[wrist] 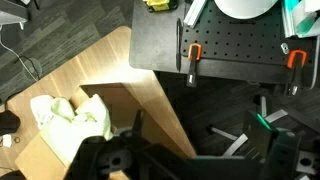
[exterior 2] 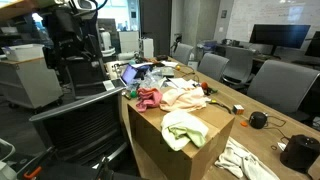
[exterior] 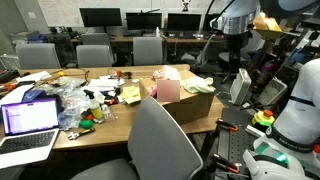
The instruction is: Put the green towel, the pink shirt and the peach shirt on the backrest of the chair respectively
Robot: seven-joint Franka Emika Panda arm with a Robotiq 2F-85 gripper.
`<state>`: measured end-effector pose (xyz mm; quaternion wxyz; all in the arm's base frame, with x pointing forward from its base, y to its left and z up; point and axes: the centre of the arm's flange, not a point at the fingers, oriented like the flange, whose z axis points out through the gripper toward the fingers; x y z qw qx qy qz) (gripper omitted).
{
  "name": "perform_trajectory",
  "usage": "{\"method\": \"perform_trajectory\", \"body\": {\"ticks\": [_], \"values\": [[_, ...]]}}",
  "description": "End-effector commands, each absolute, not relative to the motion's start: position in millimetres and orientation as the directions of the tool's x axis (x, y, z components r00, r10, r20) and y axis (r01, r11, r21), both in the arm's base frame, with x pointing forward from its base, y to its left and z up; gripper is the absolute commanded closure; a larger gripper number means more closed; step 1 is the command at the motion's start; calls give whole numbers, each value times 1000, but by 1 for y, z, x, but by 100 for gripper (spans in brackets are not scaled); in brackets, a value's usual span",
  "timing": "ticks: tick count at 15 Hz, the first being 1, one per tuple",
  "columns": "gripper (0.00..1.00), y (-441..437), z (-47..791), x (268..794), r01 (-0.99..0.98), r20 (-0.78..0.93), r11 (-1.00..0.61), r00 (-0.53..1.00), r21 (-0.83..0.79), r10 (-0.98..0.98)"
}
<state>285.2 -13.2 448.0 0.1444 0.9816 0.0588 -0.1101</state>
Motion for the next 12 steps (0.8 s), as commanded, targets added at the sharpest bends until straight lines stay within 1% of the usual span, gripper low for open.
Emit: {"method": "perform_trajectory", "body": {"ticks": [1, 9, 12], "values": [[0, -13, 448, 285, 147, -232, -951, 969, 271, 83], [0, -15, 450, 287, 145, -232, -951, 969, 272, 81], [0, -31, 461, 294, 111, -224, -950, 973, 291, 45]]}}
